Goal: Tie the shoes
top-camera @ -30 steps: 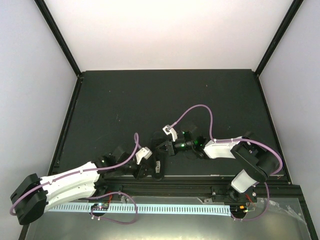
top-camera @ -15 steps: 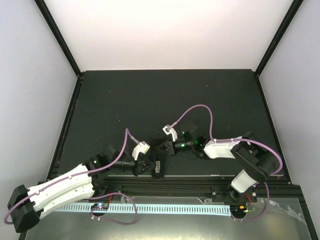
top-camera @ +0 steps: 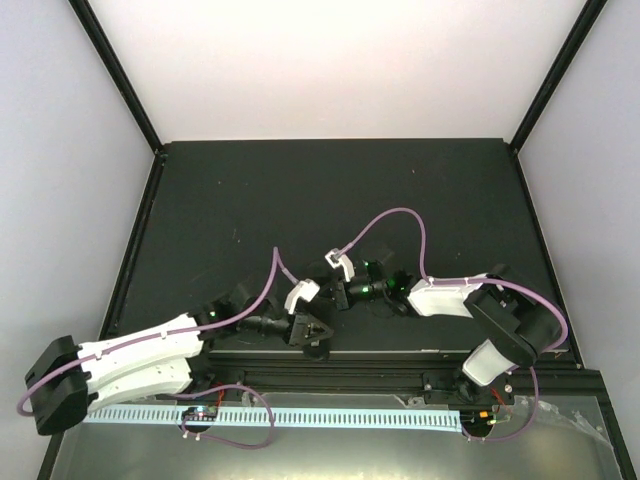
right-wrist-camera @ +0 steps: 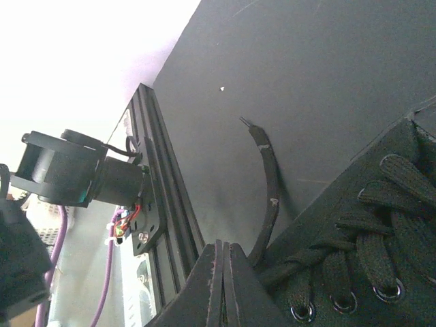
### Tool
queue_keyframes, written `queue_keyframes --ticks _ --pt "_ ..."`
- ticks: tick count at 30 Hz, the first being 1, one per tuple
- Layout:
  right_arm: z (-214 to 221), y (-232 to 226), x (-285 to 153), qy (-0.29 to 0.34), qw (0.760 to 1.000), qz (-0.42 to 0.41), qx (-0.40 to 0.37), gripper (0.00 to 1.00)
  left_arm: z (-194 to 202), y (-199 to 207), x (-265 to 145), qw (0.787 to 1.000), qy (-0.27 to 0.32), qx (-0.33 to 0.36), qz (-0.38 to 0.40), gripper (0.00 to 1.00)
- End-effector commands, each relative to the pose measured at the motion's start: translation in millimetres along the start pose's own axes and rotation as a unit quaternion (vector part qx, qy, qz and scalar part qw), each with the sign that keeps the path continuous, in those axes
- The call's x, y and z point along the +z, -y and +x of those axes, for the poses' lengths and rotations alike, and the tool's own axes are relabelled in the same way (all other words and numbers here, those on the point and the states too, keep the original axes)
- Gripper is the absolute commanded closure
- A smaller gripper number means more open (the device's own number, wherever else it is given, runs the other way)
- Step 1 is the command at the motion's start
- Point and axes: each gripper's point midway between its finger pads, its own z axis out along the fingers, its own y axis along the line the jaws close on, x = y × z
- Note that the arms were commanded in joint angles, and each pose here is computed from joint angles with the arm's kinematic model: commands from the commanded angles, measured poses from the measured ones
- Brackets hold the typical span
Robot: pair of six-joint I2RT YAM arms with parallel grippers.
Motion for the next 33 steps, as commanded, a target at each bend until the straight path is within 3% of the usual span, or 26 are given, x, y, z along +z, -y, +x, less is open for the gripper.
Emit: queue_keyframes --ticks 1,3,5,8,10,13,17,23,33 --pt "-17 -12 -2 0.021 1.000 -0.003 -0.022 0.98 -2 -10 10 1.000 0.003 -0.006 -0.019 0.99" --pt "-17 -11 -2 0.021 1.000 -0.001 -0.022 0.98 3 -29 9 0.998 0.001 -0.007 -0.058 0.98" --pt "-17 -12 -2 0.020 0.999 0.000 -0.025 0.98 9 -45 7 0.996 -0.002 -0.007 -0.092 0.92" --pt "-17 -13 -2 0.018 0.999 -0.001 -0.028 0.98 20 -59 3 0.994 -0.007 -0.012 -0.113 0.69" --pt "-18 -14 -3 0.019 0.999 -0.002 -0.030 0.98 24 -65 -3 0.992 -0.010 -0.007 -0.126 0.59" --pt "-19 -15 -3 0.020 0.999 -0.004 -0.034 0.98 22 -84 -16 0.985 0.009 0.000 -0.173 0.53" --pt "-18 -17 -5 0.019 0.999 -0.007 -0.037 0.98 15 -86 -28 0.984 0.020 0.021 -0.178 0.46" --pt "-14 -30 -10 0.022 0.997 -0.035 -0.059 0.98 -21 -83 -48 0.977 0.092 0.070 -0.181 0.44" --pt "-5 -43 -13 0.006 0.994 -0.056 -0.093 0.98 -50 -64 -47 0.972 0.133 0.155 -0.118 0.56"
